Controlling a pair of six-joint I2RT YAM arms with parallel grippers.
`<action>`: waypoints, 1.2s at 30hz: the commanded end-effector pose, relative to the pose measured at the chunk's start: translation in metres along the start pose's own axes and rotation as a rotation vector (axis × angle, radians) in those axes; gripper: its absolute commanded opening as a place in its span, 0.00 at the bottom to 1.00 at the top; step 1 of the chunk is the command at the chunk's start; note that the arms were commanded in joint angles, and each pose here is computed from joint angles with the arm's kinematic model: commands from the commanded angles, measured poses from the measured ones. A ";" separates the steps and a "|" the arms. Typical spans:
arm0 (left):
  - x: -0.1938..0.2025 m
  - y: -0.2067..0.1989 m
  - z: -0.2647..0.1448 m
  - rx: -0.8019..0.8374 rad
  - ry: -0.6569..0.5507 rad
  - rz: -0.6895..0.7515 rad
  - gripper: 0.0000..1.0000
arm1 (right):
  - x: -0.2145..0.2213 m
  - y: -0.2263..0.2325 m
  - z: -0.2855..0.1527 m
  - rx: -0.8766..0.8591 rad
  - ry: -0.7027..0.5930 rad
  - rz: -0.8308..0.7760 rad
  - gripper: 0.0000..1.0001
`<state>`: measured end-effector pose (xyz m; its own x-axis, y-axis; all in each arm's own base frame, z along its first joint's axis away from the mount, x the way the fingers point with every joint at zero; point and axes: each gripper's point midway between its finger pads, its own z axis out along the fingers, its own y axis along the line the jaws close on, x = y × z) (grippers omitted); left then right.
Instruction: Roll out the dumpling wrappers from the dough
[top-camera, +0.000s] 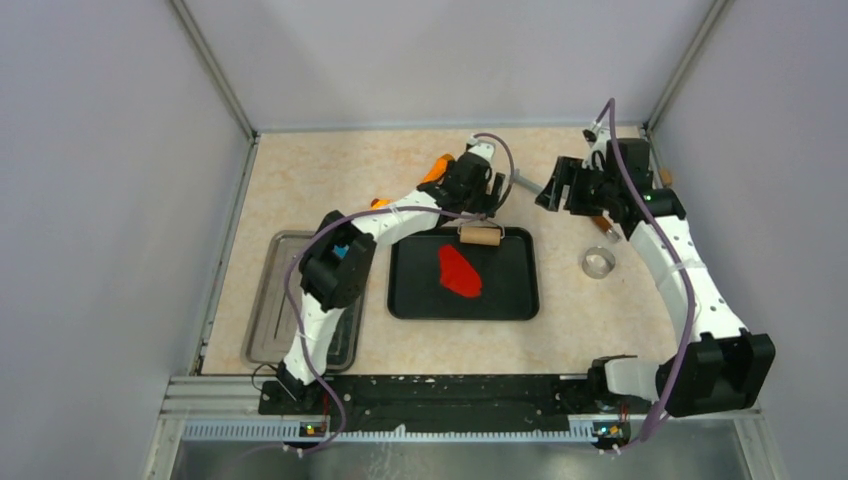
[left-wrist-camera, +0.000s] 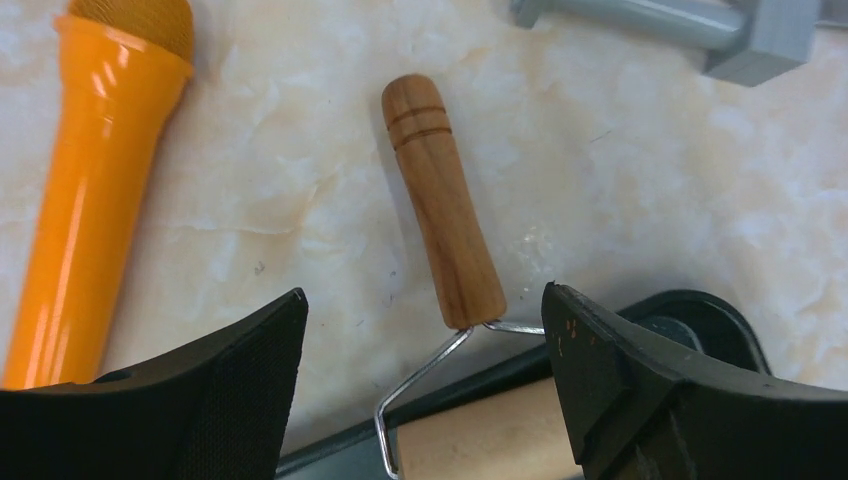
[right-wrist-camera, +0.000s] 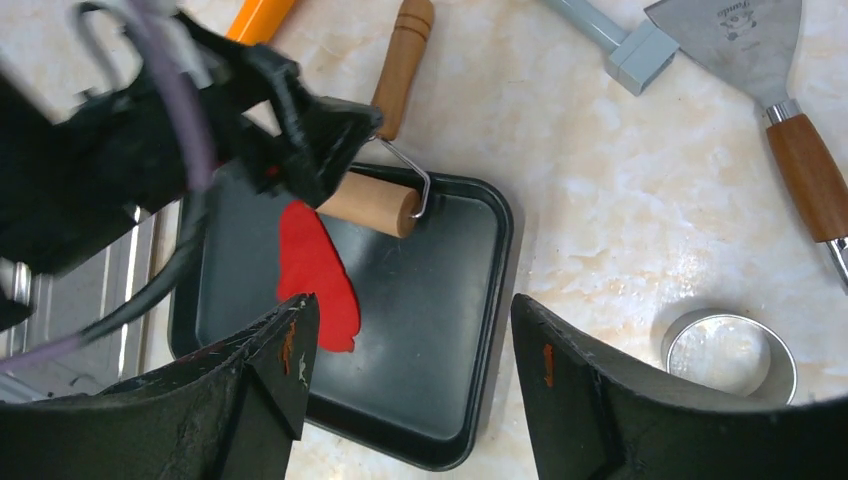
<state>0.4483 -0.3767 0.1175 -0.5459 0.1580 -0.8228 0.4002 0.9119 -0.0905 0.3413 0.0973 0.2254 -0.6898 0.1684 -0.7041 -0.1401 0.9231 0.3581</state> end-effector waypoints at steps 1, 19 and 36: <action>-0.007 -0.002 0.021 0.031 -0.005 -0.090 0.86 | -0.010 0.014 -0.030 -0.043 -0.022 -0.077 0.70; 0.077 -0.001 0.049 0.050 0.184 -0.158 0.53 | -0.004 0.005 -0.032 0.006 -0.001 -0.080 0.68; -0.054 -0.062 -0.089 0.683 -0.049 0.025 0.00 | -0.017 0.005 -0.012 -0.039 0.017 -0.120 0.74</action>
<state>0.4302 -0.3880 0.0985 -0.6862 0.1515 -0.7115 0.5626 0.7306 -0.3870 0.3328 0.0856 0.2137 -0.7347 0.0647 -0.6753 -0.1707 0.9458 0.2763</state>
